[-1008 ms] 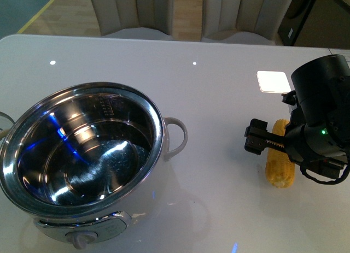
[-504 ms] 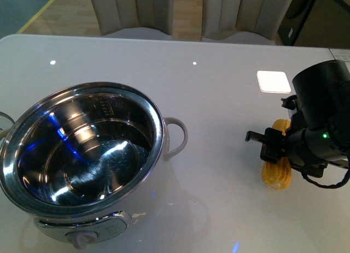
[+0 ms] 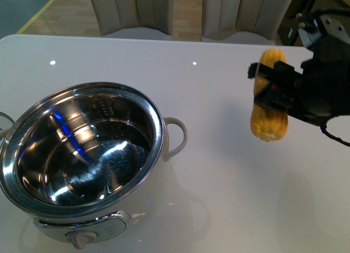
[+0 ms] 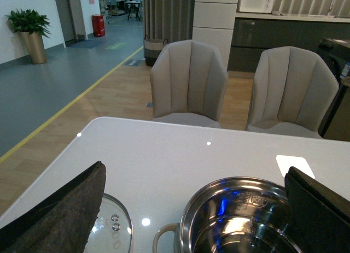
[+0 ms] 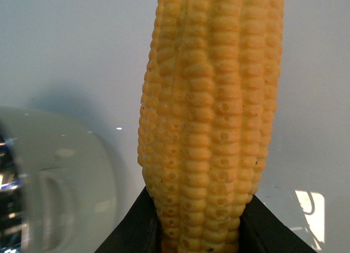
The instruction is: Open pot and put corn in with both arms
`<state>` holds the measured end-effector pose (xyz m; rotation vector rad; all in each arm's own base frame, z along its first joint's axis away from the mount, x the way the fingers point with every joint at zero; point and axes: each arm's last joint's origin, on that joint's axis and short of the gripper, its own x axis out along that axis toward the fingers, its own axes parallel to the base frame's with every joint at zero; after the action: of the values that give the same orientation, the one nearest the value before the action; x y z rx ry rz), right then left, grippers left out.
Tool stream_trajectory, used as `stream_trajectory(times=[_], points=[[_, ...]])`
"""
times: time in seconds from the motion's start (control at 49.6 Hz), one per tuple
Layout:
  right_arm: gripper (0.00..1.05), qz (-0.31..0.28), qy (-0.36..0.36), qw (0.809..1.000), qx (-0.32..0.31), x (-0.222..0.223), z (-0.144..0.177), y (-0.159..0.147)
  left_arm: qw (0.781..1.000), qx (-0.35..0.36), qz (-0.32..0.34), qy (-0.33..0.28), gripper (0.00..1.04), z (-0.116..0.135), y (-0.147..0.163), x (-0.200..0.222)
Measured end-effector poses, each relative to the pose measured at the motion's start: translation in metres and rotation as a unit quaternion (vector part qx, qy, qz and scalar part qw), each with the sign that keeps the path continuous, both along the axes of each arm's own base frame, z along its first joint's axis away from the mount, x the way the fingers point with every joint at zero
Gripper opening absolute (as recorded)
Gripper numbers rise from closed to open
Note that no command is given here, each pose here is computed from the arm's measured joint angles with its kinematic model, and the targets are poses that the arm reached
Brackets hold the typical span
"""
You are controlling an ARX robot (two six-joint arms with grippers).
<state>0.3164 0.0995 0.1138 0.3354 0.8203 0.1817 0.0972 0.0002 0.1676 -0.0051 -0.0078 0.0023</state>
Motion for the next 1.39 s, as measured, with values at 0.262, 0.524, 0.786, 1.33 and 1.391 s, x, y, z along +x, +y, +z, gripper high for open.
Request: stream_trajectory(times=[0.262, 0.524, 0.786, 1.33, 1.391], points=[[0.23, 0.072, -0.019, 0.996, 0.055, -0.006, 0.023, 0.046, 1.000, 0.000, 0.000, 0.000, 0.98, 0.000, 0.000, 0.000], [0.23, 0.112, -0.023, 0.987, 0.111, -0.008, 0.033, 0.073, 1.000, 0.000, 0.000, 0.000, 0.98, 0.000, 0.000, 0.000], [0.23, 0.151, -0.011, 0.979, 0.139, -0.007, 0.030, 0.101, 1.000, 0.000, 0.000, 0.000, 0.98, 0.000, 0.000, 0.000], [0.22, 0.213, 0.008, 0.967, 0.141, -0.007, 0.014, 0.136, 1.000, 0.000, 0.000, 0.000, 0.98, 0.000, 0.000, 0.000], [0.22, 0.222, 0.009, 0.964, 0.143, -0.008, 0.014, 0.142, 1.000, 0.000, 0.000, 0.000, 0.98, 0.000, 0.000, 0.000]])
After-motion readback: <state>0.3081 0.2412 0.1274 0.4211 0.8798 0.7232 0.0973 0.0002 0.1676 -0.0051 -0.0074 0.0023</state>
